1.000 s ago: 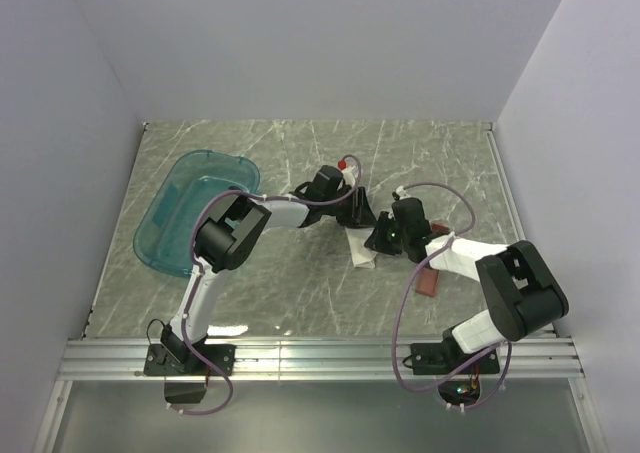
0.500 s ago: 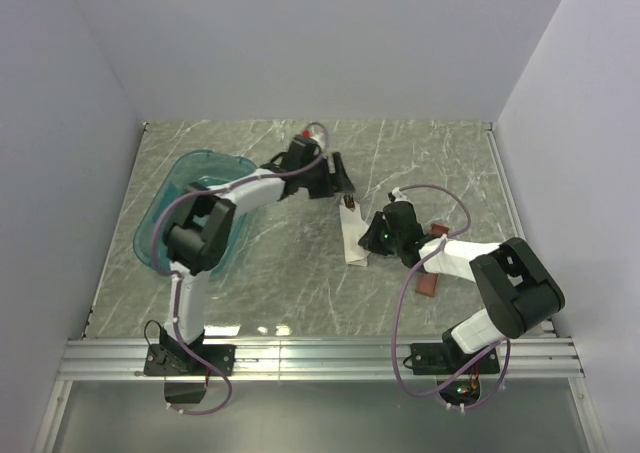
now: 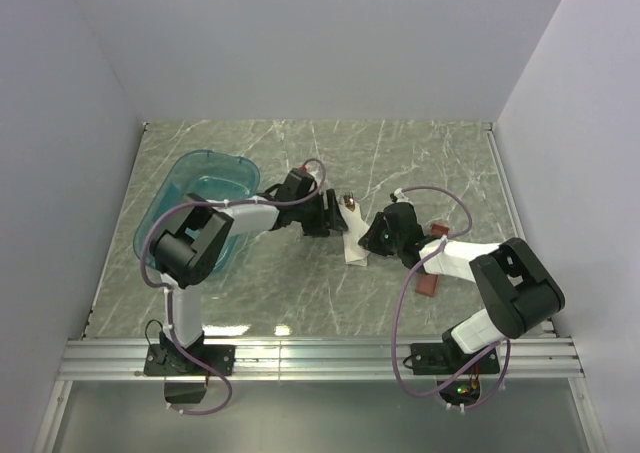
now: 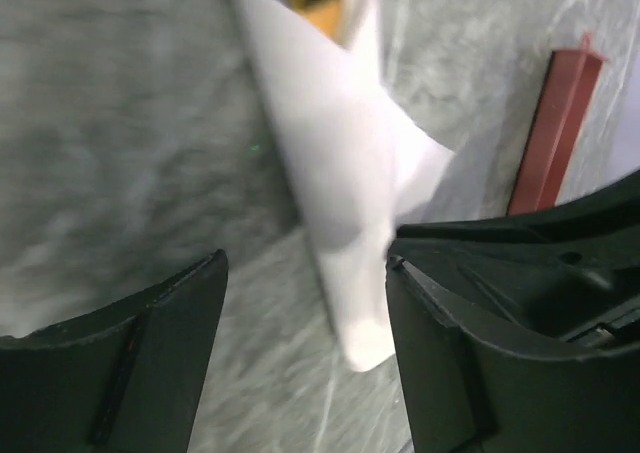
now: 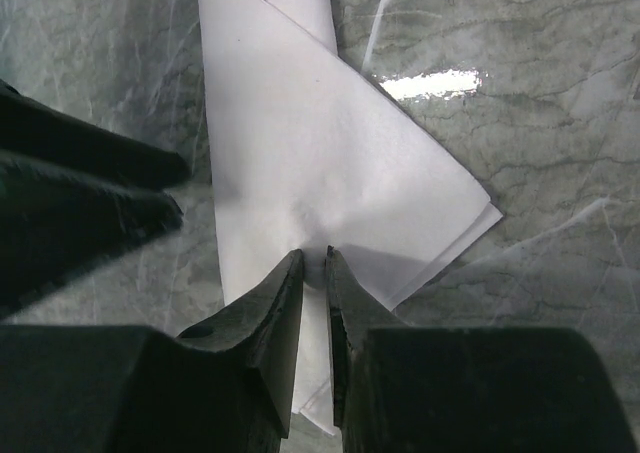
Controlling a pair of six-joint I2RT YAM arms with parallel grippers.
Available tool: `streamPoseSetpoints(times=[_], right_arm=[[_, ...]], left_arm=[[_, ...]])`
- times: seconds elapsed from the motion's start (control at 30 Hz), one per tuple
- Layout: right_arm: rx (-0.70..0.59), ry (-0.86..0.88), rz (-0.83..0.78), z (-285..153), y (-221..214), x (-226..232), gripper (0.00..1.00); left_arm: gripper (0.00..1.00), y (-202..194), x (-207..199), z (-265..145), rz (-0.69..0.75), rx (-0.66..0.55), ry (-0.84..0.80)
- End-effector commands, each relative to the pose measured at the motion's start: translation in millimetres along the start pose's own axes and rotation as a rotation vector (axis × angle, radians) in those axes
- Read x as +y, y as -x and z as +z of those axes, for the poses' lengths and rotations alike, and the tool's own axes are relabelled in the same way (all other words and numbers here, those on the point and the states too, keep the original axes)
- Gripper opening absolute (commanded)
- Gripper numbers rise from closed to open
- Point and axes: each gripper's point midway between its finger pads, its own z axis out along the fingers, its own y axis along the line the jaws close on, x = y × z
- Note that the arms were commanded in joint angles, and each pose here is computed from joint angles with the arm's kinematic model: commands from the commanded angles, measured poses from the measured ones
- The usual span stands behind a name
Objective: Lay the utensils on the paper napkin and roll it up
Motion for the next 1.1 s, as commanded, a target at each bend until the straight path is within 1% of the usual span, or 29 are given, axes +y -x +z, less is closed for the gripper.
streamPoseSetpoints(times=[0.0,0.1,0.17,0.33,0.37,0.43,0.57,0.73,0.83,0.87,1.07], right_arm=[[0.087,-0.138,-0.010,-3.1,-33.6,-39.9,0.21],[0.090,-0.133,-0.008,-3.7,-33.9,-38.6,0.21],[0.087,-0.132,-0.005,-4.0,-33.1,-38.5,0.21],[0.084,-0.129,-0.002,-5.6,-32.7,-37.9,0.21],[0.085,-0.127,-0.001,-6.2,-33.3,-38.0,0.21],[0.084,-0.121,0.002,-6.5,-33.5,-36.9,0.21],[0.081,-0.111,0.003,-7.9,-32.8,-35.1,0.21],[0.085,-0.104,0.005,-8.3,-34.3,-33.8,0.21],[0.091,-0.098,0.010,-7.7,-35.5,-33.3,0.21],[0.096,-0.099,0.012,-7.3,-37.1,-34.0,0.21],[0.101,-0.085,0.019,-6.5,-38.7,-32.0,0.21]], left_arm=[[0.73,-43.6,20.8,16.1,-0.030,0.099,0.096],[0.72,-59.8,23.3,19.0,-0.099,0.142,0.104],[0.72,-68.1,25.2,20.8,-0.107,0.153,0.123],[0.69,-82.5,46.6,25.3,-0.154,0.195,0.258],[0.72,-82.9,50.4,26.5,-0.162,0.197,0.279],[0.72,-83.5,53.3,31.3,-0.163,0.207,0.290],[0.65,-83.3,52.1,35.1,-0.179,0.213,0.287],[0.62,-89.1,58.1,32.6,-0.202,0.217,0.303],[0.58,-90.7,59.2,35.1,-0.202,0.227,0.307],[0.52,-90.5,56.7,35.6,-0.198,0.232,0.296],[0.46,-79.5,33.8,38.0,-0.179,0.216,0.198]])
